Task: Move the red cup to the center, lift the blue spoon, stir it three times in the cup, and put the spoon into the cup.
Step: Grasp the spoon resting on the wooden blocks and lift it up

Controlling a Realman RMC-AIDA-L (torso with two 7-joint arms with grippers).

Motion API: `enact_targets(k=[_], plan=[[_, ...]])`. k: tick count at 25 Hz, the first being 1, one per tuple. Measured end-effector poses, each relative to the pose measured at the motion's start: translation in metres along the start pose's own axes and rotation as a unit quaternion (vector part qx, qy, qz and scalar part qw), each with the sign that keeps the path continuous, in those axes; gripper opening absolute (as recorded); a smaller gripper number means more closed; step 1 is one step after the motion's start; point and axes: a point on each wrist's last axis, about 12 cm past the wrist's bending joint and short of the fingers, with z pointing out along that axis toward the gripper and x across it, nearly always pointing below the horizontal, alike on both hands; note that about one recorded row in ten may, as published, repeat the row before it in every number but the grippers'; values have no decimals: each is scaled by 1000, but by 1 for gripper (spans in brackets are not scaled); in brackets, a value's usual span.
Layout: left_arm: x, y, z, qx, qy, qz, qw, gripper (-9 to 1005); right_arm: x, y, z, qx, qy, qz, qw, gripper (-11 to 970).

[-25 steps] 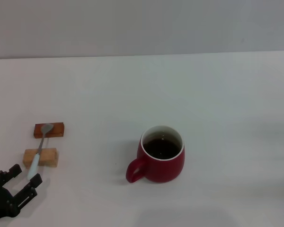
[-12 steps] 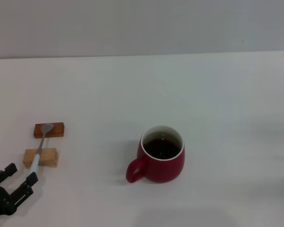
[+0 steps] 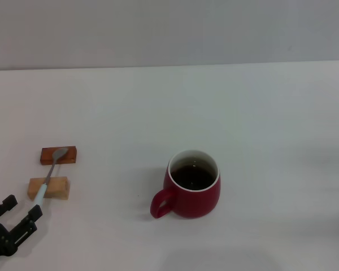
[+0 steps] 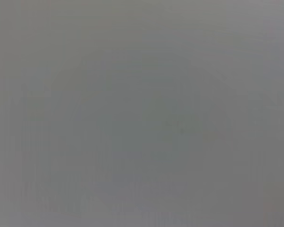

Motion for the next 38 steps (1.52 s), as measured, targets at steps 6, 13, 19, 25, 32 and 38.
enact_targets(k=[6, 13, 19, 25, 32, 38], plan=[[0, 2, -1, -8, -2, -1, 1000, 676, 0, 0, -1, 0, 1, 0, 1000, 0], [0, 1, 0, -9, -4, 0, 1000, 677, 1, 0, -1, 0, 2, 0, 1000, -1], [0, -1, 1, -3, -4, 1, 1000, 676, 1, 0, -1, 1, 2, 0, 1000, -1], [0, -2, 4, 3, -5, 2, 1000, 676, 1, 0, -1, 3, 2, 1, 1000, 0], [0, -6, 9, 10, -7, 0, 1000, 677, 1, 0, -1, 3, 2, 0, 1000, 0], [2, -8, 11, 13, -7, -1, 1000, 677, 1, 0, -1, 3, 3, 0, 1000, -1]])
